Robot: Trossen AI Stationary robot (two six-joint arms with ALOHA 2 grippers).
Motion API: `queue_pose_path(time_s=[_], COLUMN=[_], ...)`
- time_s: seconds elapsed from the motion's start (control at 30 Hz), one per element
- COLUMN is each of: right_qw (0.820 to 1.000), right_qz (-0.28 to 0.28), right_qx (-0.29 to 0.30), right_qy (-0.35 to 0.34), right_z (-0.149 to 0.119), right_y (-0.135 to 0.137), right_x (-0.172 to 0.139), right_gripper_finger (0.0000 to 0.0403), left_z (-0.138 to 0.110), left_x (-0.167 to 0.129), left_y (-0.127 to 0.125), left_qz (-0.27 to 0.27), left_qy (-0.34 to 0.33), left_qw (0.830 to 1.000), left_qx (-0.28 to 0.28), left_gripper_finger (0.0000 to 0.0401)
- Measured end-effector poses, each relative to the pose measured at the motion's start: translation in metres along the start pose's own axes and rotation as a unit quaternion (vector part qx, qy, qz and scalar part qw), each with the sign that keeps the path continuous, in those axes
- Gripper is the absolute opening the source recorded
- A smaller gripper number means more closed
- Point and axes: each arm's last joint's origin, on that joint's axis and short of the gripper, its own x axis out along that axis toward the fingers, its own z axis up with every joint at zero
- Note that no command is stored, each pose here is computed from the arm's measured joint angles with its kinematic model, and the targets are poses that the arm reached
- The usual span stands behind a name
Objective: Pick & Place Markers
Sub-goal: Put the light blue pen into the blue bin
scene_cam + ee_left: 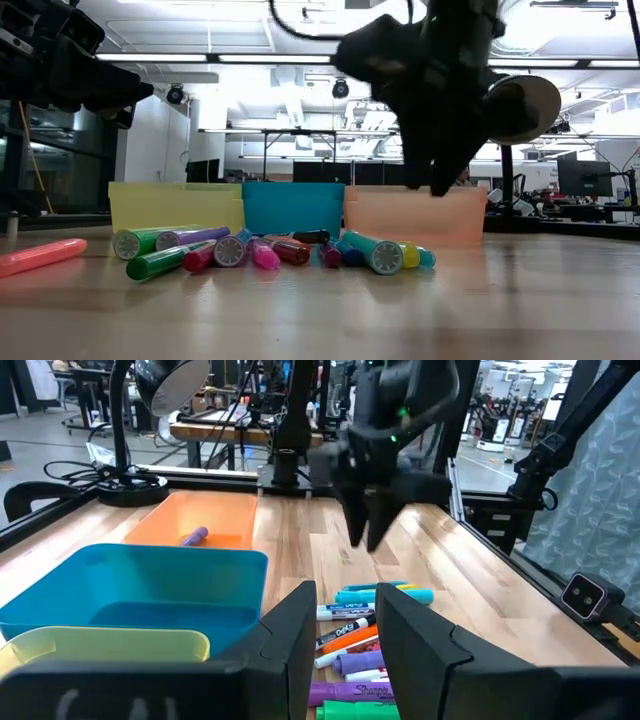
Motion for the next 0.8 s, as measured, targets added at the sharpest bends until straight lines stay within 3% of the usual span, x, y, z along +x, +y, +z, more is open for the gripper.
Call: queue_pose_path(time_s=[0.5,0.8], right_qw=[0.999,1.000], right_qz=[0.007,0.009], right_qx=[0.006,0.008], right_qy=[0.035,0.029], right_z=[0.006,0.007], right_y=[0.005,0.006], right_x=[0.036,0.037], right_gripper_finger=[0.0119,0.0119], left_z=[0.000,0.000], left_x=[0.000,0.000], left_y=[0.000,0.000], left_qz=[0.000,0.000], left_qy=[0.000,0.000], left_qw=[1.000,1.000], left_qx=[0.000,0.000], left_gripper_finger=[0.0104,0.0104])
